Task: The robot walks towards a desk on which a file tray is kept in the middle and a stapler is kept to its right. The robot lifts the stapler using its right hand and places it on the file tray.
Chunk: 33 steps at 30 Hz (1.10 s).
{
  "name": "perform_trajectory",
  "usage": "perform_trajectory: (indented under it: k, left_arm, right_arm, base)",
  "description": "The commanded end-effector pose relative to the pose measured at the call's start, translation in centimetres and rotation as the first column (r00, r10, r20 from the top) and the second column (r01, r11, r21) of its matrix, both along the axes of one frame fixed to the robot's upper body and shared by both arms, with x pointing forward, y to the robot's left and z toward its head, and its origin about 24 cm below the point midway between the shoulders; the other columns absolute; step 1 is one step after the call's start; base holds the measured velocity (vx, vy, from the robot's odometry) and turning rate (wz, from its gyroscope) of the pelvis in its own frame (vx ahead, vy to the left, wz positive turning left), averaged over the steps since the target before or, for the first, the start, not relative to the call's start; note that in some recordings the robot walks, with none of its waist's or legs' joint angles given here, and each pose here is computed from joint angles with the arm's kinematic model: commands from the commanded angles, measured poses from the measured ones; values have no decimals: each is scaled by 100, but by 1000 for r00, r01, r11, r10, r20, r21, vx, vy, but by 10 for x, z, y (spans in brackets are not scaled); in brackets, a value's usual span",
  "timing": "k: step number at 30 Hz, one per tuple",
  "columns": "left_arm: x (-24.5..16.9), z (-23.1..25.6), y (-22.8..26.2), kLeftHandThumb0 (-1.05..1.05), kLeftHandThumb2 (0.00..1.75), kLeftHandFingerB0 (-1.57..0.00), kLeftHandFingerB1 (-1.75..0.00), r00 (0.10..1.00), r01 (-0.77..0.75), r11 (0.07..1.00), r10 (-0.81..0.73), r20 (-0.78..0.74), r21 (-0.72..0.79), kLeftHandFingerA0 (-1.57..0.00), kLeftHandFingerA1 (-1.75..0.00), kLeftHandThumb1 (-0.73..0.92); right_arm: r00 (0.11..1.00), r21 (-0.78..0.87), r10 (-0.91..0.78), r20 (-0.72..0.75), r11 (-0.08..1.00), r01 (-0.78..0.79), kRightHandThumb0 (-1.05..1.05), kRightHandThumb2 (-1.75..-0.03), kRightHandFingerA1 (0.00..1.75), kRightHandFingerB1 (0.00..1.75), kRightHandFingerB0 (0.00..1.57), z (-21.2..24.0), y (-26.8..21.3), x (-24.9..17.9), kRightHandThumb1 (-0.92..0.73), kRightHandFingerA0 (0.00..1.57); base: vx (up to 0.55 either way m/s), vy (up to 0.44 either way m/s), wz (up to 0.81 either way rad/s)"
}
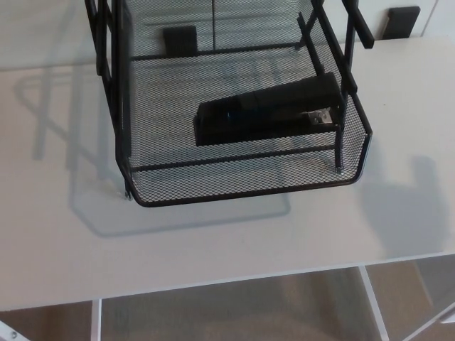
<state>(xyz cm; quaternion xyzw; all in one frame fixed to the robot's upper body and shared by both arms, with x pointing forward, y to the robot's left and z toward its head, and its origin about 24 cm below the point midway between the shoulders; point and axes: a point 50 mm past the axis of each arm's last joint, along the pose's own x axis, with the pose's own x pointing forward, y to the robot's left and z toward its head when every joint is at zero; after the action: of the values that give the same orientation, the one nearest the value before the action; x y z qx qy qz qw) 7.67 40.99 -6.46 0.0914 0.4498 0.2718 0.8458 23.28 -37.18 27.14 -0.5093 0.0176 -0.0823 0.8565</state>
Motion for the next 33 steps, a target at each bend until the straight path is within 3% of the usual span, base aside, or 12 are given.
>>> perform_trajectory:
  k: [1,5,6,8,9,10,13,14,18,21,30,33]
  left_arm:
    - [6,9,6,-48,97,-56,-69,999,8,1000,-9,45,30,-74,-78,53]
    - [4,9,8,-48,96,-59,-70,999,-4,1000,2,47,24,-73,-78,52]
    - [3,8,8,-46,61,-61,-63,998,-18,1000,17,53,13,-75,-72,71]
    - [-1,9,11,-49,96,-62,-71,999,-28,999,27,29,18,-76,-80,52]
    - [-1,9,11,-46,61,-68,-64,999,-26,999,25,24,23,-79,-73,72]
    - [-2,9,11,-48,97,-58,-70,1000,-16,999,16,22,27,-73,-78,53]
    - [-5,10,11,-48,96,-59,-70,1000,3,999,-4,15,35,-73,-78,52]
    - [-5,10,11,-47,61,-64,-61,1000,9,999,-9,8,36,-74,-68,73]
    - [-9,7,10,-48,96,-53,-67,1000,8,999,-8,-11,34,-73,-76,52]
    - [-6,7,9,-45,61,-60,-58,1000,11,999,-11,-11,34,-73,-66,72]
    - [-14,4,10,-48,60,-61,-59,999,7,999,-6,-39,35,-72,-65,73]
    - [-14,6,10,-48,96,-52,-66,999,21,999,-20,-37,33,-69,-75,52]
  right_arm:
    - [490,903,-856,-165,69,424,-61,-82,122,46,13,-208,-84,-161,-51,79]
    - [471,914,-864,-177,33,404,-52,-64,155,31,9,-222,-76,-170,-63,70]
    - [454,907,-866,-208,3,421,-52,-60,153,33,8,-227,-73,-172,-68,65]
    - [439,921,-836,-329,-180,347,-37,-60,68,33,11,-280,-62,-138,-68,10]
    - [437,914,-832,-341,-185,360,-41,-58,88,37,11,-286,-58,-142,-65,14]
    - [424,901,-829,-364,-199,384,-38,-58,93,36,14,-294,-51,-146,-63,27]
    - [419,872,-805,-420,-229,433,-39,-60,147,37,13,-304,-43,-148,-63,54]
    - [428,870,-800,-420,-221,441,-37,-58,123,36,12,-306,-41,-148,-66,30]
    - [477,813,-725,-497,-197,547,-42,-59,114,35,16,-320,-29,-154,-62,66]
    - [485,796,-705,-517,-189,574,-26,-92,64,49,7,-324,-26,-150,-44,29]
    - [581,770,-620,-527,-59,635,-42,-58,68,32,11,-331,-23,-154,-61,28]
    - [574,766,-612,-543,-83,637,-42,-59,63,32,12,-330,-23,-151,-60,19]
  base:
    - [0,0,0]
    - [0,0,0]
    - [0,0,0]
    - [0,0,0]
    - [0,0,0]
    - [0,0,0]
    - [0,0,0]
    - [0,0,0]
    - [0,0,0]
    - [0,0,0]
    - [0,0,0]
    - [0,0,0]
